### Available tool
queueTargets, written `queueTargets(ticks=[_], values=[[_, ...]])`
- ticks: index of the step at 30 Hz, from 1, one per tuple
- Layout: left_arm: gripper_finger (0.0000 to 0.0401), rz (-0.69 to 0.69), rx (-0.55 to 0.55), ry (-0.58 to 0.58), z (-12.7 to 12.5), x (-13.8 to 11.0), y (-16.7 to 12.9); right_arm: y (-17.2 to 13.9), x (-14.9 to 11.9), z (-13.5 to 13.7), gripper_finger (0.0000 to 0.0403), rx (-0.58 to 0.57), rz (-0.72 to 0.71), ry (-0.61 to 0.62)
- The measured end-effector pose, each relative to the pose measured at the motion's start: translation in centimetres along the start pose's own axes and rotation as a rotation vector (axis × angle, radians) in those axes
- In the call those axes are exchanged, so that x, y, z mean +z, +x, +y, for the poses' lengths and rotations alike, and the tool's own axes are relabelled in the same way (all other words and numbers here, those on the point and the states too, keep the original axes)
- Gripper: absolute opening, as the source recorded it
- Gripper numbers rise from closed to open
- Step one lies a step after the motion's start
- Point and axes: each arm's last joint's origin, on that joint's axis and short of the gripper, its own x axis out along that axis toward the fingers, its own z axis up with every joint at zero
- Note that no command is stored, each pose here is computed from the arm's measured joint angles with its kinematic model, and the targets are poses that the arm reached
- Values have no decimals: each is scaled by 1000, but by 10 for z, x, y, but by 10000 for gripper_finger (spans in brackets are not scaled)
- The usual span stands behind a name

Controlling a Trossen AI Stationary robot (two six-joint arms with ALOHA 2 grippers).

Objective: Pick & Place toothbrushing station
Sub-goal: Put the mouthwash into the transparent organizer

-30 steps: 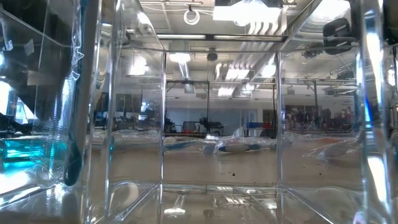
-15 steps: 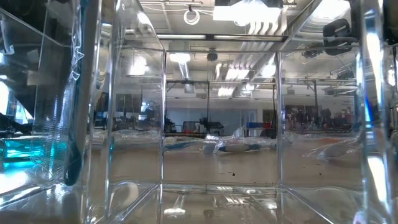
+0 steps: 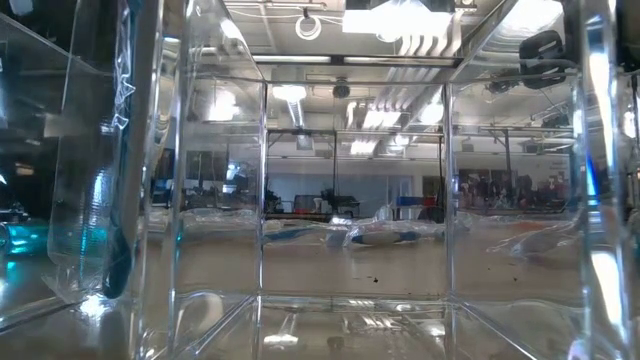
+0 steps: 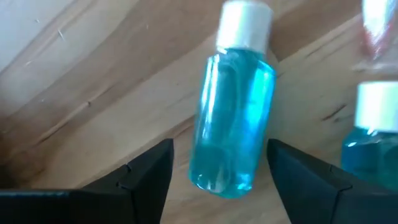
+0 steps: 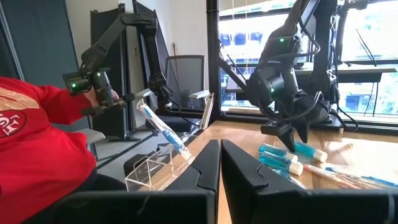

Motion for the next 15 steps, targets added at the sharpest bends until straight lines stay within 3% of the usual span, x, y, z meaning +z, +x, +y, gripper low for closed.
queueTargets(ticks=[11, 15], values=[[60, -14, 8, 26, -1, 0, 1, 0, -1, 0, 8, -1, 6, 8], [41, -28, 18, 43, -2, 1, -2, 0, -1, 0, 8, 0, 8, 8]])
